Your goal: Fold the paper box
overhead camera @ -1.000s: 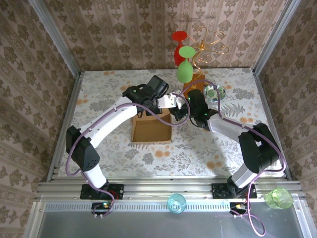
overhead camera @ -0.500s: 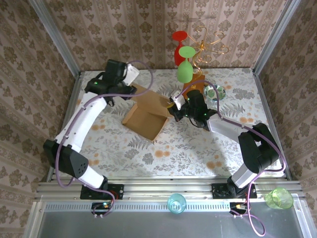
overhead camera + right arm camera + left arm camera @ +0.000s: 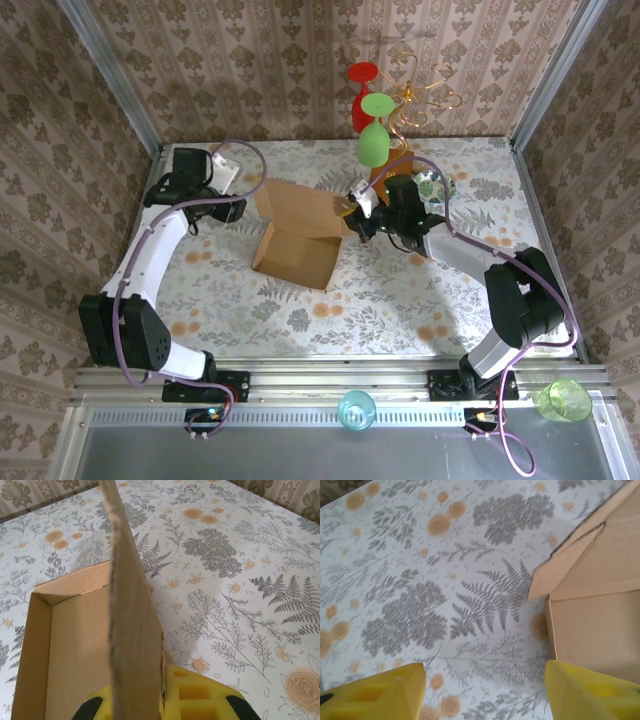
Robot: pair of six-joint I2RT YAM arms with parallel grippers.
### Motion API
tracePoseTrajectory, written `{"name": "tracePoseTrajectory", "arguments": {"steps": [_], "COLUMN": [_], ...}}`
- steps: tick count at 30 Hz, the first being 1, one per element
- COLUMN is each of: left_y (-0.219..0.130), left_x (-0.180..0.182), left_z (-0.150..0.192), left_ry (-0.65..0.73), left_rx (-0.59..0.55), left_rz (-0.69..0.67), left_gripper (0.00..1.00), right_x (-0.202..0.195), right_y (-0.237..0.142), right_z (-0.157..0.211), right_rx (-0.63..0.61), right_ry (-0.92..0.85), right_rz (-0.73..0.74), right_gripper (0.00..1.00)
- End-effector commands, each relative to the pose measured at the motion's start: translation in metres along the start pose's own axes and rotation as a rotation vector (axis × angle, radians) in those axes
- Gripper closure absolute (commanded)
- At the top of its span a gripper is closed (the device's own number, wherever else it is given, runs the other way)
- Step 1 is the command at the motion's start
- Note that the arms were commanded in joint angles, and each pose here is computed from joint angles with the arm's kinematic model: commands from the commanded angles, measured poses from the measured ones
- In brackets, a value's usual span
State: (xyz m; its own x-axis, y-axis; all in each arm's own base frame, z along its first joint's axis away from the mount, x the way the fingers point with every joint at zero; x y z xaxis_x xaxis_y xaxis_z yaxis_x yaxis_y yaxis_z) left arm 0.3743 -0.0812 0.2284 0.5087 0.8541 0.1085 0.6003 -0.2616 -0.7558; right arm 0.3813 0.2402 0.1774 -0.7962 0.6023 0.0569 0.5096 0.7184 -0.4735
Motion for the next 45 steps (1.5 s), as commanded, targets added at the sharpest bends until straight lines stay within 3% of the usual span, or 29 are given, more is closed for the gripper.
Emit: {"name": "tracePoseTrajectory", "arguments": {"steps": [1,7,13,19,24,28,36,45], "left_y": [0.007,0.016,0.037,0.052,0.059,0.058,0.064,0.066], "left_x": [-0.032,-0.045,-0.038,-0.049,-0.056,-0.059,-0.072,-0.064], "left_z": [-0.022,-0.023,-0.015,-0.017,-0.015,-0.02,-0.022,-0.023], "left_ry": [0.125,0.19,0.192,0.153,0.134,0.133,0.112,0.019], "left_rx": [-0.149,-0.294,-0.294,-0.299,-0.262,-0.234,-0.146,-0.079], "left_rz": [0.244,0.327,0.291,0.424,0.453,0.428,0.408,0.256], "left_gripper": [0.36,0.35,0.34,0.34,0.38,0.51,0.9,1.0], "right_x": [0.009,0.009,0.008,0.006,0.003,0.0,-0.008,-0.024], "right_y": [-0.017,-0.022,-0.022,-0.018,-0.016,-0.014,-0.009,0.003], "right_z": [-0.014,-0.007,-0.004,-0.005,-0.005,-0.003,-0.006,-0.015], "right_rx": [-0.006,0.029,0.038,0.044,0.043,0.046,0.039,0.033], "right_ry": [-0.035,-0.02,-0.012,-0.01,-0.008,-0.005,0.01,0.105], "right_rz": [-0.093,-0.116,-0.118,-0.122,-0.113,-0.096,-0.03,0.155], "right_gripper": [1.0,1.0,1.0,1.0,1.0,1.0,1.0,1.0]}}
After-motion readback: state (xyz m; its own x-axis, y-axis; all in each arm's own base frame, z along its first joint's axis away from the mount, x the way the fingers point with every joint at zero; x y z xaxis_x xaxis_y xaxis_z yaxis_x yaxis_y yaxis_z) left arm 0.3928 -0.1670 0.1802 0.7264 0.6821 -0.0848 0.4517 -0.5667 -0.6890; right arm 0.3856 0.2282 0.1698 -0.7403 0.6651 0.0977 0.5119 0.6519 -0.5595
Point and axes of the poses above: each hand's point on the last joint's axis, 136 mm out from that joint toward the fingers, its own y axis out along the fingers, its own x axis along the line the jaws close on, z = x × y, the point moved 2 cm from there along -y, back along the fingers, and after that the axes turned 1 degree about y, right-handed, at the moved point
